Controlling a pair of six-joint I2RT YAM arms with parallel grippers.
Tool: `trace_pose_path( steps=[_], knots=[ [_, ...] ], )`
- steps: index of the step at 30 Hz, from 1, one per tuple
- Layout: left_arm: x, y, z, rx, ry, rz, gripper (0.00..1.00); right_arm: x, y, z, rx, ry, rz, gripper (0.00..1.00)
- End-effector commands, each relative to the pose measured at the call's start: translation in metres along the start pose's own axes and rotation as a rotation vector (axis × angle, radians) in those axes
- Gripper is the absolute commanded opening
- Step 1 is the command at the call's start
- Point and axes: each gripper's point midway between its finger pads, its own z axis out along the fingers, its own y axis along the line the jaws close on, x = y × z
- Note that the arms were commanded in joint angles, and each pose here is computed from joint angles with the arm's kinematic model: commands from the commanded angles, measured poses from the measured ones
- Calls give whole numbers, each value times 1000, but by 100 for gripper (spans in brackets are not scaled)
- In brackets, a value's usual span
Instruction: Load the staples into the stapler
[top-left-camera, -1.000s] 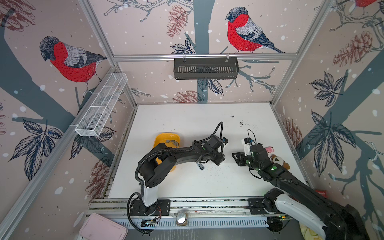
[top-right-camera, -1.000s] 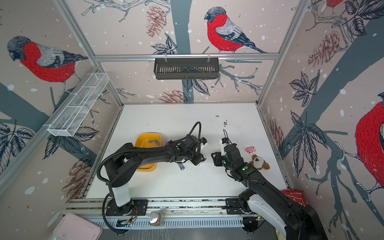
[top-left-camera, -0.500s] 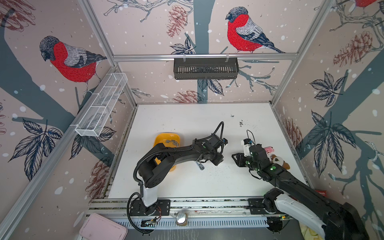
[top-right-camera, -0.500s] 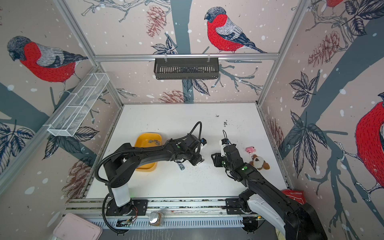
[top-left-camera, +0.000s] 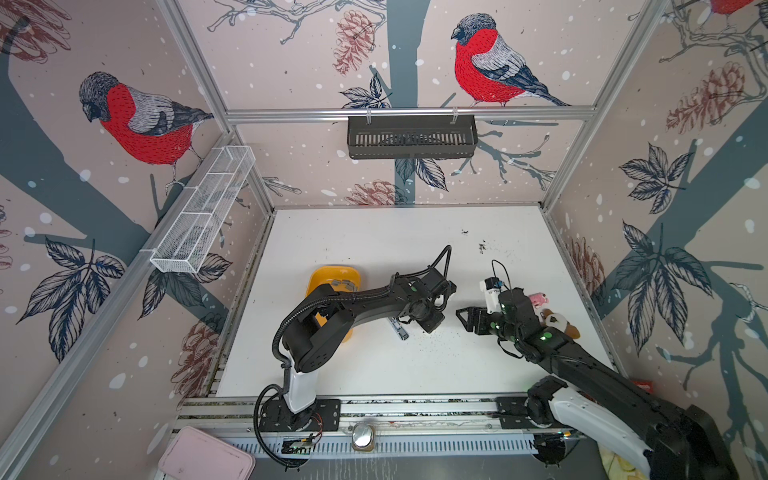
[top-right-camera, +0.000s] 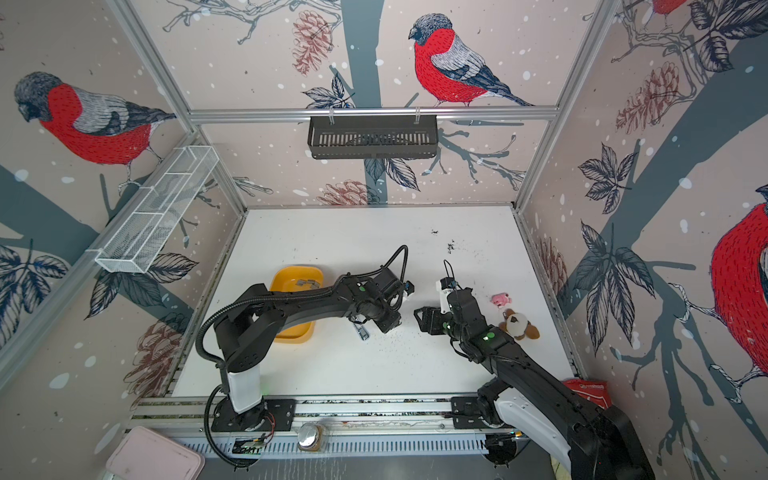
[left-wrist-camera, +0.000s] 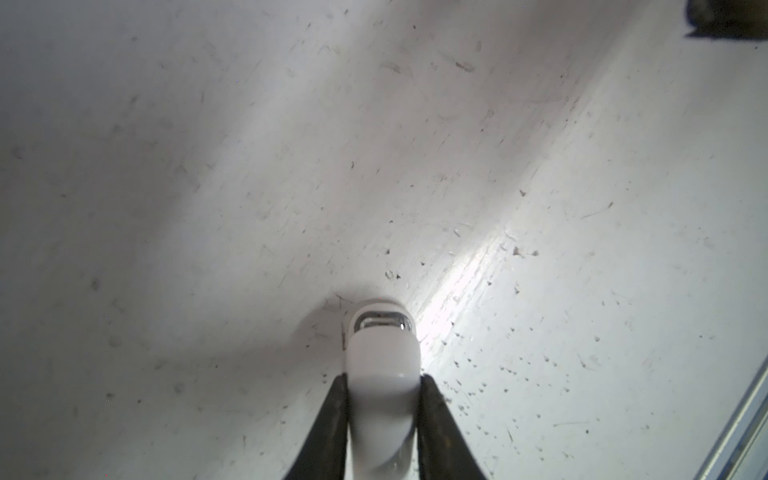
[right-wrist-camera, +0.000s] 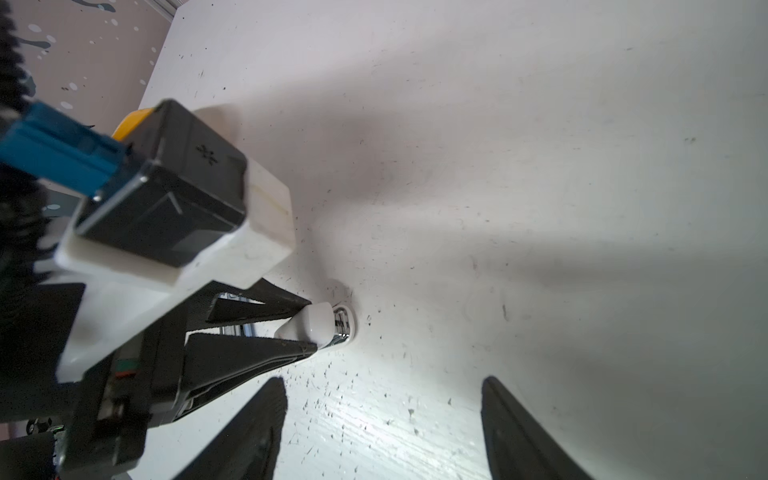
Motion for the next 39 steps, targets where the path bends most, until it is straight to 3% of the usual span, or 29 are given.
trace_pose_path(
  steps=[1,11,15,27,34,39],
  knots=[
    [37,7,5,-39,162,24,14,-4,2,-1,-5,-15,-9,75],
    [46,2,19,-20,225,41,10,-2,-2,0,11,-10,-7,75],
    [40,7,15,-54,198,31,10,-2,-3,-1,15,-12,-7,75],
    [-15,30,-19,-120,-2,-21,10,-10,-8,-6,47,-62,13,77],
    [-64,60,-23,-140,-86,-32,11,-14,-9,-8,57,-87,29,94],
    [-94,83,-16,-146,-108,-34,11,-15,-8,-9,54,-91,30,100]
  ],
)
